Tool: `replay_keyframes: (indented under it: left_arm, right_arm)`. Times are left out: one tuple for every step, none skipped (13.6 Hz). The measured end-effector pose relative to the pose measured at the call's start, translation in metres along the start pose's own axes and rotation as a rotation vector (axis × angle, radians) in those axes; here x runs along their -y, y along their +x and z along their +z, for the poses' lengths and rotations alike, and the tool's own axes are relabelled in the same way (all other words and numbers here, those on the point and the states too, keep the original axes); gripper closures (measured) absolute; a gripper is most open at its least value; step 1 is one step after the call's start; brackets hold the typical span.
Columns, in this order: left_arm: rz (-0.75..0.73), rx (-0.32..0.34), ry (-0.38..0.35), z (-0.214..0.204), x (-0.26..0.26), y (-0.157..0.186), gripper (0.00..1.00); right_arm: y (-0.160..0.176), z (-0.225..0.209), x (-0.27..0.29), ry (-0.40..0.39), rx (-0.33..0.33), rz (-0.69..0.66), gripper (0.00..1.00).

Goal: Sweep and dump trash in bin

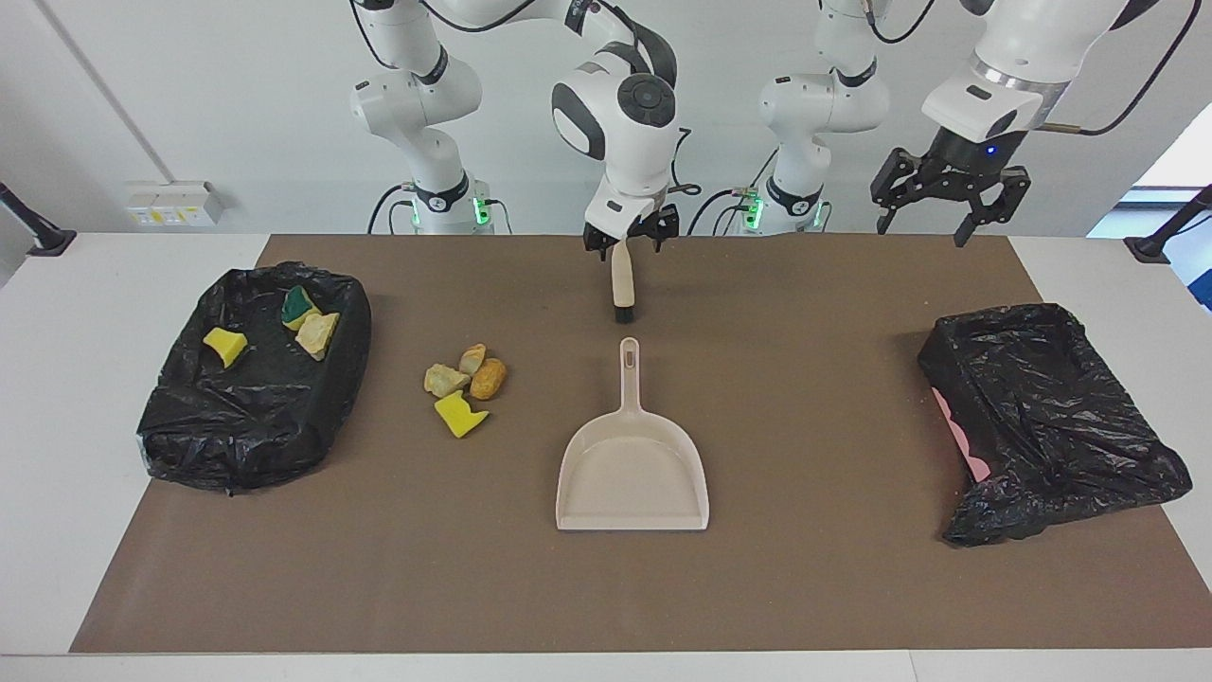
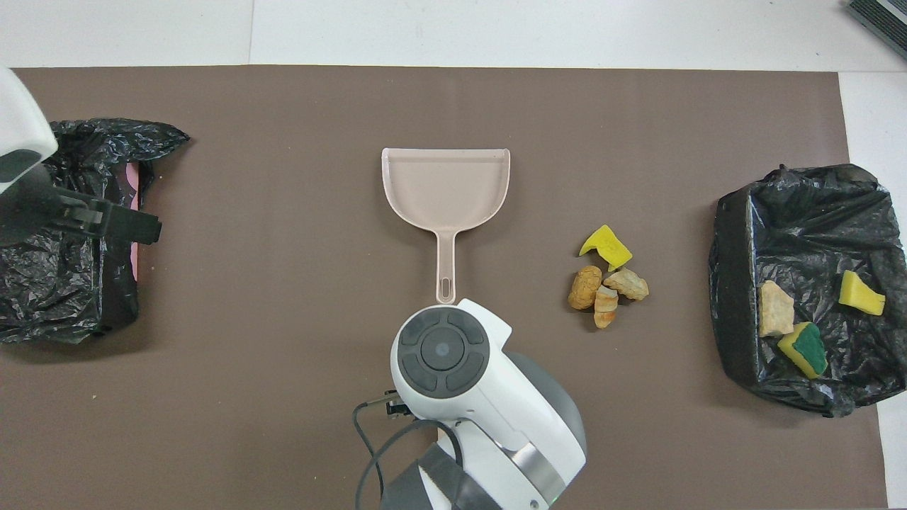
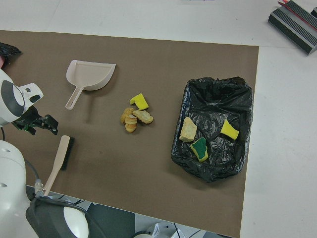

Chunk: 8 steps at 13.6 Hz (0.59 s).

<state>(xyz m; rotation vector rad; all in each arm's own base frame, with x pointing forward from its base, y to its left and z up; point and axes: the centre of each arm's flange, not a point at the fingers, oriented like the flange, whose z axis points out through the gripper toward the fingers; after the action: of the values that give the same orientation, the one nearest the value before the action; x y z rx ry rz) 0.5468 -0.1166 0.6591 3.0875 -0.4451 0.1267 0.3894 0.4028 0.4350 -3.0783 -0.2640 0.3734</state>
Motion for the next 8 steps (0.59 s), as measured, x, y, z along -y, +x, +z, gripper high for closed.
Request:
replay_keyframes:
  left_arm:
    - [0.014,-0.01,0.016,0.012,-0.008,0.011,0.0]
    - [0.03,-0.018,0.031,0.025,-0.018,0.022,0.0]
    - [0.039,-0.022,0.039,0.038,-0.028,0.031,0.0]
    - [0.037,-0.029,0.041,0.049,-0.038,0.04,0.0]
    - [0.029,-0.042,0.042,0.059,-0.048,0.048,0.0]
    - [0.025,-0.049,0.04,0.068,-0.059,0.054,0.0]
    - [0.022,-0.045,0.036,0.078,-0.071,0.059,0.0]
    - [0.014,-0.041,0.033,0.089,-0.086,0.063,0.0]
  right_arm:
    - [-0.013,0.008,0.002,0.007,0.004,-0.001,0.0]
    - [-0.027,0.017,0.002,0.013,0.007,-0.001,0.0]
    - [-0.041,0.026,0.002,0.022,0.008,0.001,0.0]
    - [-0.054,0.034,0.001,0.037,0.007,0.005,0.0]
    - [-0.068,0.043,-0.001,0.063,0.006,0.018,0.0]
    - [-0.079,0.051,-0.004,0.086,0.006,0.032,0.0]
    - [-0.088,0.057,-0.009,0.097,0.009,0.042,0.0]
    - [-0.093,0.062,-0.013,0.101,0.011,0.047,0.0]
